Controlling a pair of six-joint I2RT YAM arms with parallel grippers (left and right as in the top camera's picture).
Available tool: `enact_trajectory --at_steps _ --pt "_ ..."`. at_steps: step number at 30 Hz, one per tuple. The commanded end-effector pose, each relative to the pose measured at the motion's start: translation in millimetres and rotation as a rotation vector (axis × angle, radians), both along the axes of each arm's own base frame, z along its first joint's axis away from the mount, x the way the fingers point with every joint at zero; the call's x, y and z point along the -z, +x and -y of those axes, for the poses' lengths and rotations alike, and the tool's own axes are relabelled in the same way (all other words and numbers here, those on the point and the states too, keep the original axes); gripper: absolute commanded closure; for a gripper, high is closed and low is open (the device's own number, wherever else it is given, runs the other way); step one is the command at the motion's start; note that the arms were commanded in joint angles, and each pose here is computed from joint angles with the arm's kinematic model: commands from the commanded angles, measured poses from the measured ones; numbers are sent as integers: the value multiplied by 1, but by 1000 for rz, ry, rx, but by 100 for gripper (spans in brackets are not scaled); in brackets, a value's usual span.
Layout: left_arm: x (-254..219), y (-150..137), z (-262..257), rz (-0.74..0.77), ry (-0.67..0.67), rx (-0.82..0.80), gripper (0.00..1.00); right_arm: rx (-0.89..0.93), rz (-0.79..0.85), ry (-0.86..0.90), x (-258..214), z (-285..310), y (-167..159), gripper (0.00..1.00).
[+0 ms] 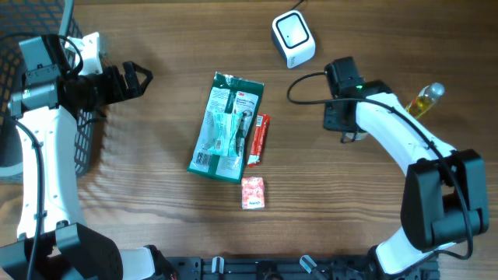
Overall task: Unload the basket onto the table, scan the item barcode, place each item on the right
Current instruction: 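Carry the jar right and set it beside the soap bottle, then open the right gripper and move it over the red stick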
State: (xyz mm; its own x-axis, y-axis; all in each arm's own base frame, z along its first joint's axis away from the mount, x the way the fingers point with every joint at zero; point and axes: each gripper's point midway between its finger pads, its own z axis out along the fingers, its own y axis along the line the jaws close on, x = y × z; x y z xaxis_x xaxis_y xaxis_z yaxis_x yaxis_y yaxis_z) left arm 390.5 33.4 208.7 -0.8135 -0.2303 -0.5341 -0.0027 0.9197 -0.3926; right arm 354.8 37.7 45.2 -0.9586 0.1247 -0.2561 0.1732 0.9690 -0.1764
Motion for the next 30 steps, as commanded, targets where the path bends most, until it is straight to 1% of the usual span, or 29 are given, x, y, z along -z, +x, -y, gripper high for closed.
enact_trajectory --at_steps 1,3,5,8,10,14,17,18,21,22,23,25,26,27,28,29,30 --pt "-1 2 2 10 0 19 0 107 -6 -92 1 38 -4 91" --pt "-1 2 2 10 0 19 0 129 -16 -93 1 46 -6 90" --pt "-1 2 2 10 0 19 0 125 -24 -65 3 42 -7 85" --pt "-1 2 2 10 0 19 0 102 -36 56 8 21 -6 80" --pt "-1 2 2 10 0 19 0 67 -54 157 11 -1 -7 76" --pt "-1 2 2 10 0 19 0 -106 -110 376 10 -63 -18 69" --pt "-1 2 2 10 0 19 0 -204 -150 531 3 -112 -32 68" --pt "-1 2 2 10 0 19 0 -227 -163 563 1 -123 -37 68" --pt "-1 2 2 10 0 19 0 -303 -195 674 -7 -160 -51 61" --pt "-1 2 2 10 0 19 0 -320 -198 694 -9 -167 -53 51" --pt "-1 2 2 10 0 19 0 -336 -200 707 -10 -173 -55 45" --pt "-1 2 2 10 0 19 0 -361 -202 712 -11 -181 -59 37" --pt "-1 2 2 10 0 19 0 -368 -204 711 -11 -183 -60 30" --pt "-1 2 2 10 0 19 0 -373 -206 711 -11 -185 -62 25" --pt "-1 2 2 10 0 19 0 -375 -208 711 -11 -186 -62 17" --pt "-1 2 2 10 0 19 0 -371 -210 711 -11 -186 -63 7" --pt "-1 2 2 10 0 19 0 -363 -211 712 -11 -186 -63 0"
